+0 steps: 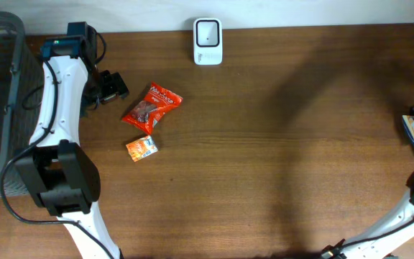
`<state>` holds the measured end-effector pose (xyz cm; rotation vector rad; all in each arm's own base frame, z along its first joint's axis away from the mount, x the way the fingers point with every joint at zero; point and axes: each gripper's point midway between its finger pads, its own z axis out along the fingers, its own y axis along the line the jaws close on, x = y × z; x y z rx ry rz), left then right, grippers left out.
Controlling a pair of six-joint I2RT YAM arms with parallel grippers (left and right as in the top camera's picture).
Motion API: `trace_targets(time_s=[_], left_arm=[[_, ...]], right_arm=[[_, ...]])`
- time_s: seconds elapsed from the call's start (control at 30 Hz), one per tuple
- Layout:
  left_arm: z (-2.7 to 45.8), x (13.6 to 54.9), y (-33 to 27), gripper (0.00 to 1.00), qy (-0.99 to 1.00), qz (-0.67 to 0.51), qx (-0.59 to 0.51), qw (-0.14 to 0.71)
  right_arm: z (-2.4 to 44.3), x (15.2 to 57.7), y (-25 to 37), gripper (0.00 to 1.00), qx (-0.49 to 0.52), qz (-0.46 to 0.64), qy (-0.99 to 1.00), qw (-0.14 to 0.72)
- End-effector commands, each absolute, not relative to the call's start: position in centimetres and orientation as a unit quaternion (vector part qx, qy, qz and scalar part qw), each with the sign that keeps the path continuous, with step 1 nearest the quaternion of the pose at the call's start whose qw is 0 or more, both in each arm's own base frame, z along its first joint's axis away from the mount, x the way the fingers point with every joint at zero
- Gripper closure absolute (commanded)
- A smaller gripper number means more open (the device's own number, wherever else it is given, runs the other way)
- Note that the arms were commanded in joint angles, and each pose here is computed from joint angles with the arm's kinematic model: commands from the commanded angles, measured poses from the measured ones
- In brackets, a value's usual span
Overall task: Scan the item barcode
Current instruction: 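Carry the yellow bag to the right table edge and release it, then grasp the red Hacks snack bag with the right gripper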
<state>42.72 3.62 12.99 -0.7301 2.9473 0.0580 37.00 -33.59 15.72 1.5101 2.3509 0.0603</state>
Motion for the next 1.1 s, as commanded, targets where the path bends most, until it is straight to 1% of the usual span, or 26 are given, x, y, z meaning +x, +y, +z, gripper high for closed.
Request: trace_targets(time_s=[0.0,0.03,0.07,0.13,0.23,0.27,0.3,0.33,0.4,0.53,0.57,0.6,0.63,0.67,0.7,0.77,0.8,0.83,0.87,0.93,0.97,1.0,1.03,1.07], left_arm=[[12.8,42.9,3.6,0.01,0.968,0.017,-0.247,0.051],[12.8,42.9,3.6,0.01,0.968,0.017,-0.247,0.051],[12.8,42.9,3.6,0.01,0.968,0.017,-0.247,0.051],[12.8,42.9,3.6,0.01,0.968,0.017,-0.247,0.051],[12.8,42.9,3.6,0.01,0.968,0.017,-0.247,0.051],[12.8,42.9,3.6,0.01,0.968,0.017,-0.247,0.051],[12.8,42.9,3.6,0.01,0.968,0.017,-0.247,0.051],[12.8,42.9,3.6,0.01,0.968,0.017,-0.247,0.051],[12.8,42.9,3.6,0.01,0.968,0.017,-0.247,0.051],[12.8,42.9,3.6,0.01,0.968,0.017,-0.247,0.051],[12.8,42.9,3.6,0.01,0.968,0.017,-0.247,0.051],[12.8,42.9,3.6,0.01,0.968,0.017,-0.247,0.051],[12.8,42.9,3.6,0.01,0.968,0.017,-0.247,0.051],[12.8,42.9,3.6,0.01,0.968,0.017,-0.247,0.051],[12.8,42.9,3.6,0.01,0.968,0.017,-0.247,0.051],[12.8,42.9,3.6,0.01,0.968,0.017,-0.247,0.051],[12.8,42.9,3.6,0.01,0.968,0.017,-0.247,0.051],[12.8,42.9,3.6,0.01,0.968,0.017,-0.247,0.051],[12.8,42.9,3.6,0.01,0.968,0.017,-0.247,0.051],[12.8,42.9,3.6,0.01,0.968,0.017,-0.247,0.051],[12.8,42.9,3.6,0.01,0.968,0.017,-0.247,0.051],[12.8,42.9,3.6,0.01,0.968,0.017,-0.247,0.051],[12.8,42.9,3.6,0.01,0.968,0.017,-0.247,0.051],[12.8,42.9,3.6,0.01,0.968,0.017,-0.247,0.051]], right_arm=[[28.1,43.3,-20.1,0.15,0.307,0.233,0.870,0.306],[27.4,44.6,-14.0,0.04,0.254,0.256,0.893,0.268],[26.1,45.7,-9.0,0.01,0.212,0.273,0.909,0.234],[23.9,47.2,-0.6,0.01,0.134,0.295,0.928,0.187],[18.1,48.7,16.0,0.01,-0.018,0.323,0.938,0.125],[16.4,48.8,19.8,0.00,-0.046,0.330,0.936,0.118],[14.1,48.7,25.0,0.11,-0.092,0.338,0.929,0.116],[12.5,48.7,28.4,0.14,-0.114,0.345,0.924,0.118],[9.1,48.8,31.9,0.14,-0.076,0.333,0.934,0.107],[4.3,48.6,35.7,0.18,-0.075,0.340,0.933,0.096],[3.5,48.4,36.0,0.23,-0.071,0.339,0.934,0.089],[2.6,48.1,36.3,0.43,-0.067,0.337,0.935,0.081],[1.9,48.0,36.5,0.51,-0.060,0.337,0.937,0.075],[1.7,47.9,36.9,0.51,-0.062,0.339,0.936,0.076],[1.8,47.7,37.7,0.55,-0.070,0.342,0.933,0.081],[1.9,47.3,38.4,0.88,-0.077,0.344,0.932,0.081],[2.1,47.3,38.2,0.96,-0.075,0.343,0.933,0.080],[3.2,47.6,36.5,0.96,-0.059,0.336,0.937,0.074],[5.0,48.3,33.2,0.96,-0.039,0.309,0.947,0.078],[7.6,48.4,27.4,0.96,-0.029,0.241,0.966,0.089],[9.1,47.5,23.4,0.96,-0.024,0.195,0.977,0.078],[9.8,46.6,21.7,0.96,-0.037,0.183,0.980,0.064],[9.8,44.9,18.9,0.96,-0.037,0.153,0.987,0.027],[9.7,44.0,18.4,0.96,-0.030,0.154,0.988,0.007]])
